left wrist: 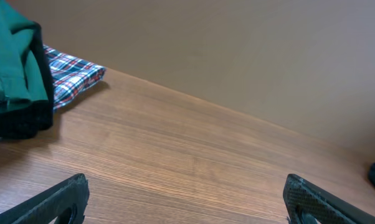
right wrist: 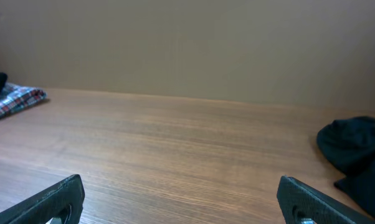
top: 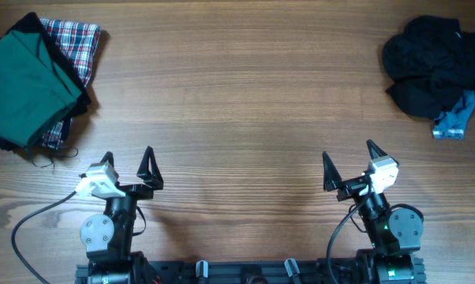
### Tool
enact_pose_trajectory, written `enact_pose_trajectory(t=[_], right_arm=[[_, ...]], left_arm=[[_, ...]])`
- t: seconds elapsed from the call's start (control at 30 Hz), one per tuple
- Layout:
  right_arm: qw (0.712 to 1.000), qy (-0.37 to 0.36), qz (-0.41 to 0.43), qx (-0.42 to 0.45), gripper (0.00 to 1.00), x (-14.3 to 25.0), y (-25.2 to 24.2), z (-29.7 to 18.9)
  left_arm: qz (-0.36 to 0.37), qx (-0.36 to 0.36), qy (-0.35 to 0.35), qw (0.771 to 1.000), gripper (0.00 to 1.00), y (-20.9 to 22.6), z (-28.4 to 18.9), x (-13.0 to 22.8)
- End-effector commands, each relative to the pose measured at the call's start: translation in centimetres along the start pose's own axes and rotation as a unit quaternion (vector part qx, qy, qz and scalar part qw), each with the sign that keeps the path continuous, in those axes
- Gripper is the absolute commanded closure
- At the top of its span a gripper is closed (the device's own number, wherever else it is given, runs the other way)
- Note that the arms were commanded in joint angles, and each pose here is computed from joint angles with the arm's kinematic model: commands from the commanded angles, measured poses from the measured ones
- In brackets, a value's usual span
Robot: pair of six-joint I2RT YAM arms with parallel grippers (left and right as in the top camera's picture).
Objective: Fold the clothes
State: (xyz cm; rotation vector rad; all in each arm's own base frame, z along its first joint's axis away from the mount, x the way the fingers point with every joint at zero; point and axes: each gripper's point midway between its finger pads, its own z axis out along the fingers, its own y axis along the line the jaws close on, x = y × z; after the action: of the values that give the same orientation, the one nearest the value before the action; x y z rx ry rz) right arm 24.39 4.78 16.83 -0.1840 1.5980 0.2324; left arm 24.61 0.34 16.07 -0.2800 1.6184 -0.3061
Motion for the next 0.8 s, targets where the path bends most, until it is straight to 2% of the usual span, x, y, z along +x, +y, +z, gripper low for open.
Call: enact_pose_trajectory(t=[0.0,0.1,0.33,0.37,0.5,0.63,0.77], right_arm=[[0.998,-0.007,0.056,-0.014,0.00,-0.4,0.4,0.0],[0.995,-0.022,0.092,-0.022,0.00,-1.2,0.6,0.0],[0.993,-0.051,0.110,-0.012,0.00,-6.8,0.4,-0.2],[0.993,-0.044,0.109,-0.015,0.00,-8.3,0.4,0.2],[0.993,-0.006,0.114,-0.030,0.00,-10.3,0.6,2.5],[0.986,0.062,0.133,-0.076,0.00,-10.5,1.5,6.6],[0.975,0.110,0.128,-0.142,0.00,-10.8,3.0,9.9]], left_arm=[[-0.004,0.085,0.018,0.996,0.00,-3.0,-0.3,0.5],[-0.003,0.136,0.037,0.990,0.00,-4.7,-0.7,1.2],[-0.044,0.143,0.065,0.987,0.00,-5.2,-0.3,1.3],[-0.043,0.148,0.062,0.986,0.00,-5.6,-0.1,0.4],[-0.044,0.150,0.069,0.985,0.00,-6.5,0.5,-1.8],[-0.050,0.158,0.102,0.981,0.00,-7.7,2.3,-4.0],[-0.062,0.197,0.157,0.966,0.00,-9.9,4.5,-5.7]])
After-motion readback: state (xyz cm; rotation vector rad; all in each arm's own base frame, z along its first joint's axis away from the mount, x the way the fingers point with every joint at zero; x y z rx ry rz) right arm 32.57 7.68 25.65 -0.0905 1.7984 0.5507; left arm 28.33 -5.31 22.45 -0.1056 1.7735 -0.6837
